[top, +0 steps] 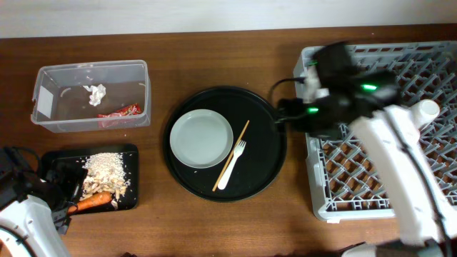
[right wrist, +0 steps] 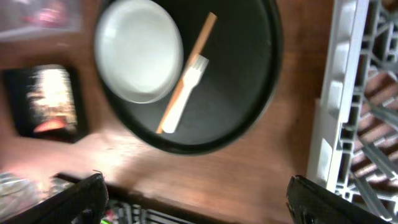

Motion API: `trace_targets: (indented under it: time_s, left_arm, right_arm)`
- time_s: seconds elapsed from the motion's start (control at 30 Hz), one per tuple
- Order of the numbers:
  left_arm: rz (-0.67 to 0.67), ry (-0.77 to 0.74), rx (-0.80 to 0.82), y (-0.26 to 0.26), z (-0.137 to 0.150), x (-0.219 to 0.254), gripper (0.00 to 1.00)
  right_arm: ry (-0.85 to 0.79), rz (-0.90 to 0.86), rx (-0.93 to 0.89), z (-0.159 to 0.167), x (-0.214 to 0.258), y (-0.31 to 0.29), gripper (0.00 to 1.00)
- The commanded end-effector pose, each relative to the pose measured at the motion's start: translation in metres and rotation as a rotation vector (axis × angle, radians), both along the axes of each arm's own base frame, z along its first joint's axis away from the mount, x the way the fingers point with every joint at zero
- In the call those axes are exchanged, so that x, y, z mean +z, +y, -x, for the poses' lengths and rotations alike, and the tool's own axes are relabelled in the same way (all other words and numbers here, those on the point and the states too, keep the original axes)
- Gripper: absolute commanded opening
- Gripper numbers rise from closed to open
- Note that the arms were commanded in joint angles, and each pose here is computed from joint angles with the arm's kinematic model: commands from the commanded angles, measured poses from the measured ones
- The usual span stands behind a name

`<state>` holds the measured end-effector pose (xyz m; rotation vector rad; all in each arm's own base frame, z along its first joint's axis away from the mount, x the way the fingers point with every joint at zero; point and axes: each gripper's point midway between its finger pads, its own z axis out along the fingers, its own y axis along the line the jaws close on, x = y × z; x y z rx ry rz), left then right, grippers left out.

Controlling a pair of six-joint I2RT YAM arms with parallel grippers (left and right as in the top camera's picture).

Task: Sort waste into correct bins and load items into the dishwasher rack
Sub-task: 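Move the right gripper back to the round tray above the fork, then grasp the white plastic fork with the right gripper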

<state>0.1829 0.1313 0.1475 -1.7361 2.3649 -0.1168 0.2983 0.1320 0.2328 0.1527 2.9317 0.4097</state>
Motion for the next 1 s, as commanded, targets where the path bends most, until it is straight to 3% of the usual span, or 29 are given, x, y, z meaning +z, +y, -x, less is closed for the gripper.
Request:
trace_targets:
  time_s: [0.0, 0.03, 0.1, 0.17, 0.47, 0.63, 0.87, 0.9, 0.97]
  left_arm:
    - [-0.010, -0.007, -0.009, 0.002, -0.001, 0.003, 0.99]
    - [-0.010, -0.007, -0.009, 0.002, -0.001, 0.003, 0.99]
    - [-0.010, -0.007, -0.009, 0.002, -0.001, 0.003, 0.99]
    - [-0.010, -0.007, -0.009, 0.002, -0.001, 0.003, 0.99]
    - [-0.010, -0.007, -0.009, 0.002, -0.001, 0.003, 0.99]
    - [-0.010, -0.007, -0.009, 0.002, -0.001, 0.003, 0.99]
    - [-0.010, -0.007, -0.009, 0.002, -0.001, 0.003, 0.99]
    - [-0.010, -0.007, -0.009, 0.002, -0.001, 0.003, 0.99]
    - [-0.010, -0.007, -0.009, 0.002, -0.001, 0.003, 0.99]
  right_arm:
    - [0.038, 0.186, -0.067, -0.011, -0.046, 0.033, 0.92]
    - [0.075, 0.261, -0.085, -0.014, -0.074, 0.046, 0.68]
    - [0.149, 0.318, -0.088, -0.014, -0.117, 0.066, 0.60]
    - [0.192, 0.310, -0.065, -0.010, -0.146, 0.089, 0.45]
    - [0.269, 0.173, -0.050, 0.019, -0.224, 0.116, 0.52]
    - [0.253, 0.155, -0.046, 0.017, -0.229, 0.120, 0.52]
    - [0.220, 0.264, -0.075, 0.012, -0.236, 0.092, 0.54]
    - [0.214, 0.265, -0.058, 0.007, -0.236, 0.086, 0.51]
    - [0.216, 0.265, -0.091, -0.011, -0.236, 0.060, 0.22]
